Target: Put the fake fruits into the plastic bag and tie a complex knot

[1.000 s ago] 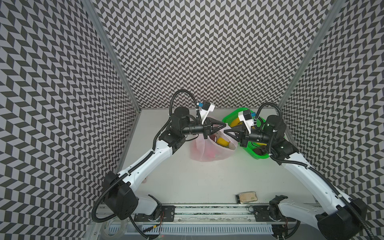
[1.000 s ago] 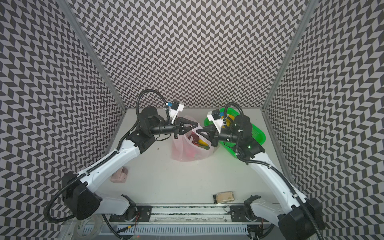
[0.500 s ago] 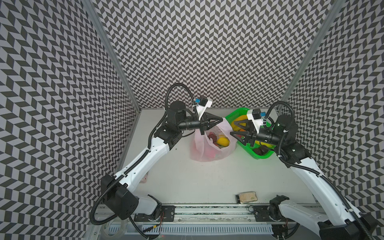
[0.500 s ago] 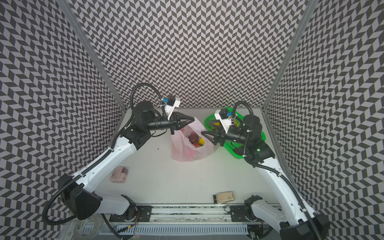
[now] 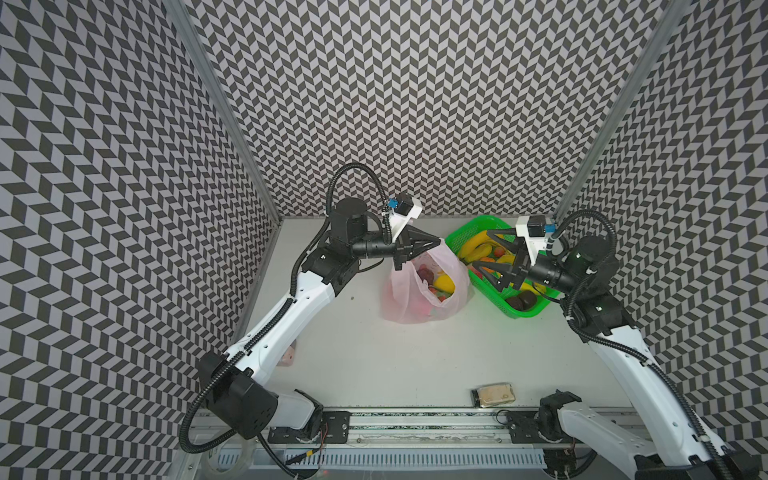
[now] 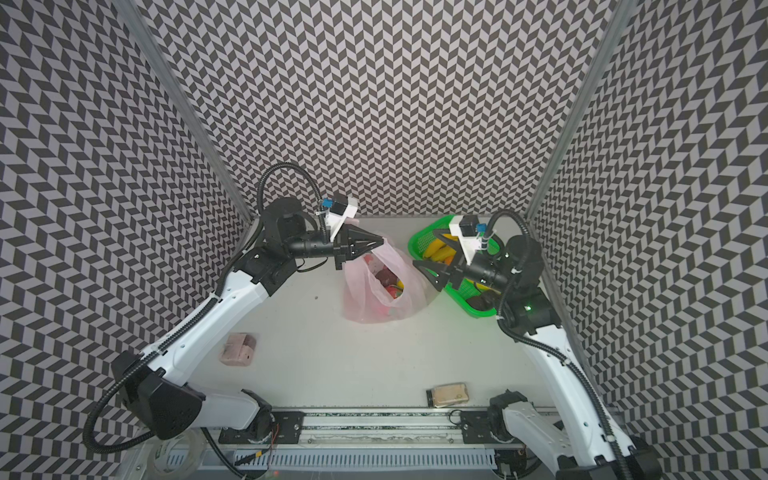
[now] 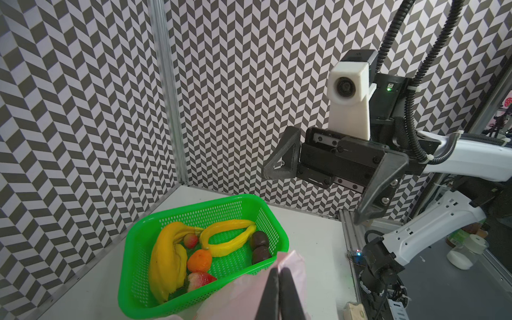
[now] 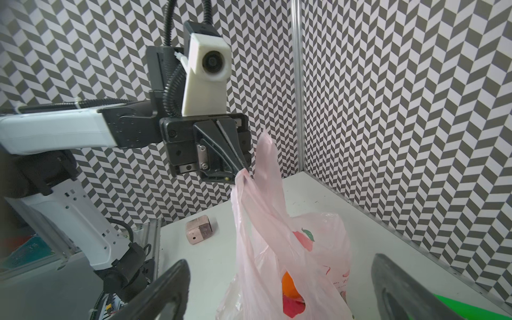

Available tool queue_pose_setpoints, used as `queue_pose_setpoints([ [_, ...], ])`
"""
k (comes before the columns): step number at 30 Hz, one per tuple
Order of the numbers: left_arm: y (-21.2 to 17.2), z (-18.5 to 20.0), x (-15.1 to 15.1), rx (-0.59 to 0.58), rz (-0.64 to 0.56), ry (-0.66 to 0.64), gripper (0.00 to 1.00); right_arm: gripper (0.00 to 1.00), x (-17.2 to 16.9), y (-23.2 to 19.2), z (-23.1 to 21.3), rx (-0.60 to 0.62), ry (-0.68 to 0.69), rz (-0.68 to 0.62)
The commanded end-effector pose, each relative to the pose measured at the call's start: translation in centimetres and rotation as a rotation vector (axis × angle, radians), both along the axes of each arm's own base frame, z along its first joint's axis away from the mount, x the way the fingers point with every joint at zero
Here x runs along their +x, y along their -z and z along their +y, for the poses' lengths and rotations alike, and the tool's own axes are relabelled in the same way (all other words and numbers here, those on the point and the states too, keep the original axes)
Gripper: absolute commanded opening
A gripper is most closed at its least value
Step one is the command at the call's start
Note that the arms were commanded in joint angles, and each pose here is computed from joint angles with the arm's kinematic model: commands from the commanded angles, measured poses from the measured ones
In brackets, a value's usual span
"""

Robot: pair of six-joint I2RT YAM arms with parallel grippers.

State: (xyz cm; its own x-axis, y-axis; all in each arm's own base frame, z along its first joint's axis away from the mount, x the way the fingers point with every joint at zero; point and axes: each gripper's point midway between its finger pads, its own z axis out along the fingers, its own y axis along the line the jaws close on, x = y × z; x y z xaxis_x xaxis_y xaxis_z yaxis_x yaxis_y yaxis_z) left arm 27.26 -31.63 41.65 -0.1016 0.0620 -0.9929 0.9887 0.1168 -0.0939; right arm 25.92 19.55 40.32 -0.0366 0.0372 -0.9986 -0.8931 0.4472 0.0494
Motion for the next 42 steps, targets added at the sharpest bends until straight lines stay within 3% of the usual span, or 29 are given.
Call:
queue_pose_setpoints([
  [1, -1.8, 0.2, -1.0, -0.006, -0.077, 0.048, 0.0, 0.99, -1.7, -0.6, 0.4, -0.014, -0.071, -0.141],
  [15, -1.8, -0.4, -0.4, 0.02, -0.11, 0.077, 0.0, 0.99, -1.1, -1.2, 4.4, -0.013, -0.277, -0.288],
  [20, -2.1, -0.4, -0.7, 0.026, -0.129, 0.096, 0.0, 1.0, -0.3, -1.1, 6.8, -0.042, -0.36, -0.273],
  [25, -2.2, -0.4, -0.8, 0.028, -0.144, 0.107, 0.0, 0.92, 0.4, -0.5, 9.0, -0.059, -0.417, -0.244],
  [28, -2.3, -0.4, -0.8, 0.028, -0.153, 0.113, 0.0, 0.83, 0.6, 0.1, 9.9, -0.066, -0.45, -0.222],
  [35, -2.9, -0.3, -0.8, 0.022, -0.175, 0.13, 0.0, 0.37, 0.4, 1.8, 10.4, -0.092, -0.489, -0.174],
  [42, -3.6, 0.2, -0.1, 0.014, -0.185, 0.109, 0.0, 0.14, -0.4, 3.5, 10.0, -0.092, -0.479, -0.149],
])
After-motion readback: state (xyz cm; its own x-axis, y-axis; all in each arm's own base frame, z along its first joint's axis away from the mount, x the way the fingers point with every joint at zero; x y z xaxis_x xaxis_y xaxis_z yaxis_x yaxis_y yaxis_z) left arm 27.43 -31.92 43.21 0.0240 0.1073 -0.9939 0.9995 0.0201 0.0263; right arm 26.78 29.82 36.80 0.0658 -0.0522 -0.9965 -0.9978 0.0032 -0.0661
